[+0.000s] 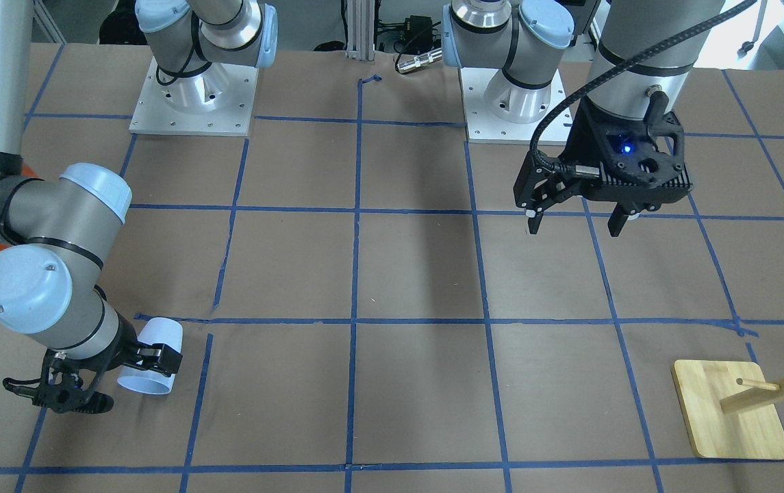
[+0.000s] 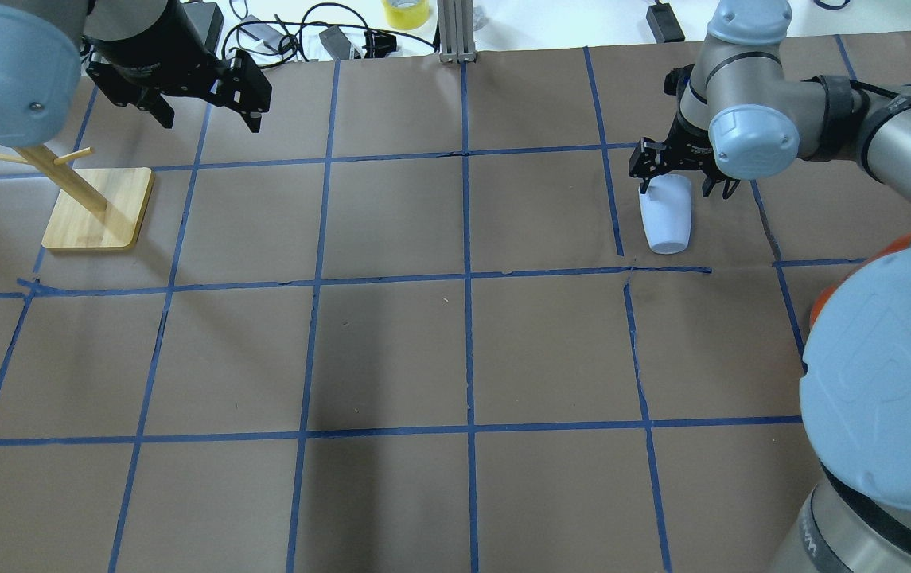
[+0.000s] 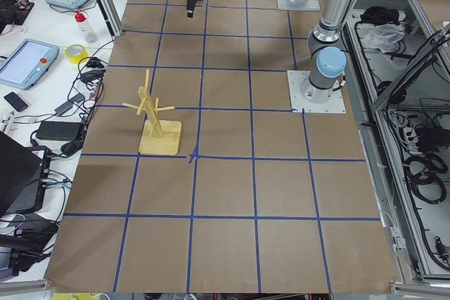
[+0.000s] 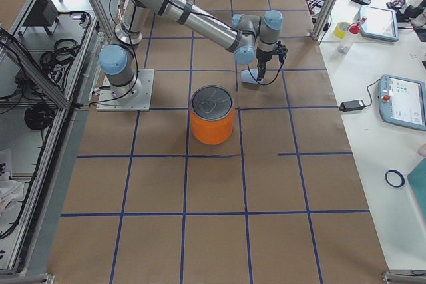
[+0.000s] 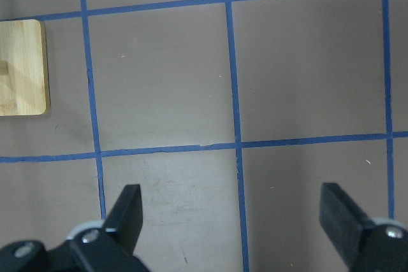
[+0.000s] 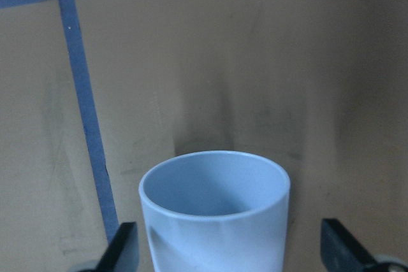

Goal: Flip cup
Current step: 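Lift the cup with the right gripper and rotate it onto its side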

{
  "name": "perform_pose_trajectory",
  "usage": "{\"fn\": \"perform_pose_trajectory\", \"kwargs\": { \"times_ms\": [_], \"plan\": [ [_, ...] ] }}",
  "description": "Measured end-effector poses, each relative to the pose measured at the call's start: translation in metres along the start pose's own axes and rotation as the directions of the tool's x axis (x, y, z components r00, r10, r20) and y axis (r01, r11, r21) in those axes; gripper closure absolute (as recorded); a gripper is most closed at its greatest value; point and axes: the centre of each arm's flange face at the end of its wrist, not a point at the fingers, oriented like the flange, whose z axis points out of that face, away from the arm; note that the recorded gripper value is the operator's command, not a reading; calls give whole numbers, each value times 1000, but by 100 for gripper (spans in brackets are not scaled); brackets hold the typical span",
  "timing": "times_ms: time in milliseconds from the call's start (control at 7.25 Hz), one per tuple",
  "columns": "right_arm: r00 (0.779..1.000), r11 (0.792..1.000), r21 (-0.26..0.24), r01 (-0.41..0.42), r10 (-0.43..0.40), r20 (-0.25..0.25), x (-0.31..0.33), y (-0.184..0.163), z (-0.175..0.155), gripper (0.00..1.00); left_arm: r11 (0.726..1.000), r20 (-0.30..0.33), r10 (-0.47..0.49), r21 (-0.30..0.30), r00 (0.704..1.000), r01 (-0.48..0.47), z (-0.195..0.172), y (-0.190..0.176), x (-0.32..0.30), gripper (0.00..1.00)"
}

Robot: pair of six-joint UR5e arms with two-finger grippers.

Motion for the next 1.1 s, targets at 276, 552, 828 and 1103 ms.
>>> {"fn": "perform_pose_trajectory", "kwargs": {
  "times_ms": [276, 552, 828, 1103],
  "plan": [
    [1000, 1000, -6, 5, -5, 0, -1, 2, 7, 1, 1000, 0, 3, -15, 1000, -3, 2, 0, -3, 0],
    [1000, 1000, -4, 8, -8, 1, -1, 7, 19, 0, 1000, -1, 8, -20, 1000, -8, 5, 1, -2, 0],
    [1000, 1000, 1, 7, -7, 1, -2, 11, 34, 23, 1000, -4, 10, -22, 1000, -10, 6, 2, 0, 0],
    [1000, 1000, 3, 8, -8, 1, -2, 13, 38, 82, 1000, -5, 9, -19, 1000, -9, 6, 2, 0, 0]
  ]
}}
